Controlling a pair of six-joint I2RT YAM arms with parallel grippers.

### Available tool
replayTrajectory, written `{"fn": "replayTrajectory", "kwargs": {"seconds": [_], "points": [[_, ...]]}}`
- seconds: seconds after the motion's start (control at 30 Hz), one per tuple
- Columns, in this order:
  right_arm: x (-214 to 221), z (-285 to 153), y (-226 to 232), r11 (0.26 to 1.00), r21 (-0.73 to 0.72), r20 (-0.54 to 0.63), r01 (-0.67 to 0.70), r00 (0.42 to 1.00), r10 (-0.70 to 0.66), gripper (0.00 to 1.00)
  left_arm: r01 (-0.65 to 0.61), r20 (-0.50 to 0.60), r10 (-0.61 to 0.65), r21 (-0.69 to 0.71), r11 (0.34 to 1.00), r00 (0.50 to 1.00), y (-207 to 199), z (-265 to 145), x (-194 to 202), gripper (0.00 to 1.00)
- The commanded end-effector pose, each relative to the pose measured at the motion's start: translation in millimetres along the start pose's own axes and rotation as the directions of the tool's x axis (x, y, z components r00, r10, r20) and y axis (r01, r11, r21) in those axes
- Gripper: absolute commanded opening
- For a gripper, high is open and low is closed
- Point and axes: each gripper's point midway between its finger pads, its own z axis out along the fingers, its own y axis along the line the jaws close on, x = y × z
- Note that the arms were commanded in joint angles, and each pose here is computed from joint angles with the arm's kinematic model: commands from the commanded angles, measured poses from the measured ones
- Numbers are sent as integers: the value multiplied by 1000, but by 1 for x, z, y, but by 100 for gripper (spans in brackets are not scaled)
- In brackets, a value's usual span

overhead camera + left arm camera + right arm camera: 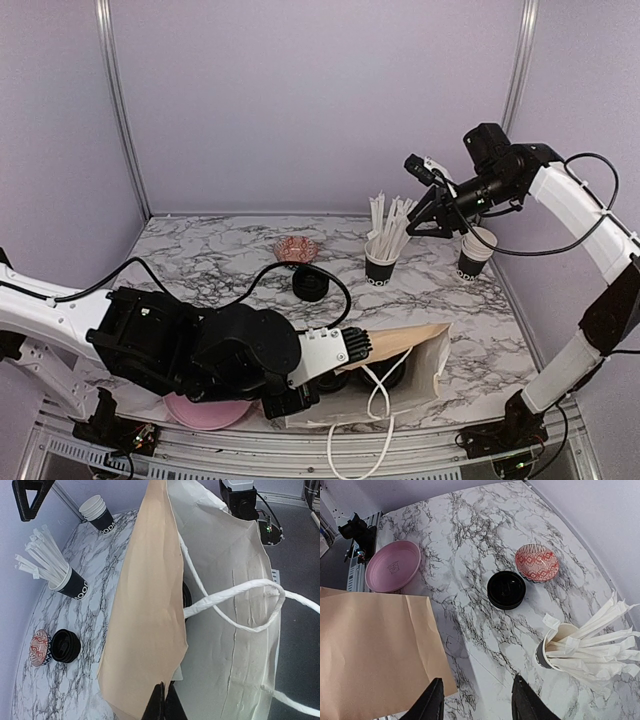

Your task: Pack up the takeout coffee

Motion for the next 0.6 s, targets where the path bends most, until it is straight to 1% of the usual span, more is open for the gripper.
{"fn": "replayTrajectory", "kwargs": {"seconds": [0.0,0.03,0.13,0.3,0.43,0.57], "points": [[-11,-4,-11,999,43,24,16,1000,-17,45,67,56,-62,-107,992,997,25,-11,-9,0],[-10,-3,-15,998,53,18,15,1000,-16,45,107,58,-99,-141,984,993,34,-8,-9,0],[-8,-2,-22,997,79,10,6,1000,-7,45,135,49,-127,-204,970,991,56,0,-12,0],[-4,1,-39,988,157,-2,-5,1000,6,44,208,25,-208,-228,951,978,90,19,-7,0],[-7,-2,-58,970,244,4,-14,1000,13,44,311,37,-312,-252,916,949,121,29,-7,12],[-4,4,-77,953,304,1,-9,1000,9,43,335,33,-340,-289,897,940,144,36,-3,19]]}}
